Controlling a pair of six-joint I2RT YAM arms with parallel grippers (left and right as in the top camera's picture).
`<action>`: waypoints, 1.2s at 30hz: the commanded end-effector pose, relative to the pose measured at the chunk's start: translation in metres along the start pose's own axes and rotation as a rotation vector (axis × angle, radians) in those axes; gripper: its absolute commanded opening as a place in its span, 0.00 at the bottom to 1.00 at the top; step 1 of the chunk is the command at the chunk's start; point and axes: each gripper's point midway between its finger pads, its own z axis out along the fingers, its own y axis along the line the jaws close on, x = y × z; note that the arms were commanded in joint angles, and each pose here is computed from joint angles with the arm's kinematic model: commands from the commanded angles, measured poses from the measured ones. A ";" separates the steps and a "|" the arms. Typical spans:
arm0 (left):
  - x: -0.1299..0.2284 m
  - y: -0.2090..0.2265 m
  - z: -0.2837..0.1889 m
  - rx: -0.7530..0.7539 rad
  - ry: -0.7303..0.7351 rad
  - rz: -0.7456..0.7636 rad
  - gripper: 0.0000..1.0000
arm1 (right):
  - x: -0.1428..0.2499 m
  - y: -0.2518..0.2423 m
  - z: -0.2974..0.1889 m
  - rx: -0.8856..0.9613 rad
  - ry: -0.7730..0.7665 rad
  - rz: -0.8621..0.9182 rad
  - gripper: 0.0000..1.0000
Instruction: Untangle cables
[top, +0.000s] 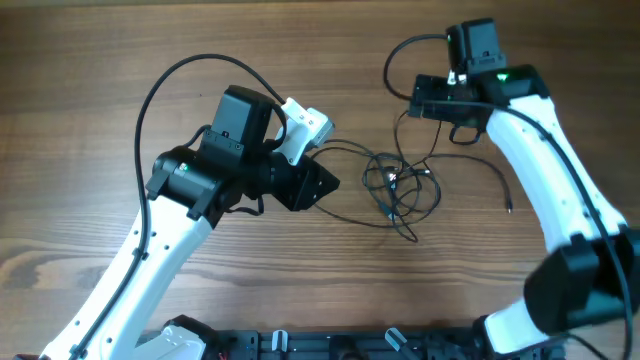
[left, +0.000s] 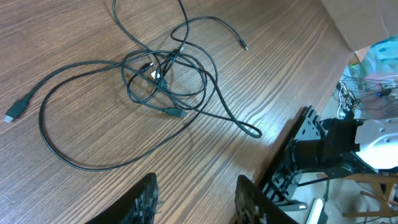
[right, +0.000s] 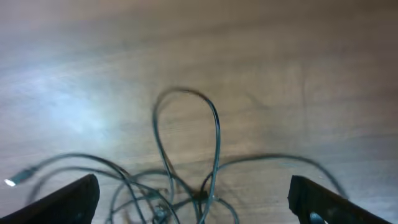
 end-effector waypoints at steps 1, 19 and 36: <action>0.000 0.002 0.000 -0.005 -0.003 -0.011 0.42 | 0.024 0.003 0.035 0.004 0.135 -0.001 1.00; 0.000 0.004 0.000 -0.020 -0.003 -0.011 0.42 | 0.062 0.034 0.075 -0.141 0.335 0.006 0.04; 0.000 0.004 0.000 -0.020 -0.003 -0.012 0.42 | -0.091 0.085 -0.360 -0.723 -0.796 -0.202 0.04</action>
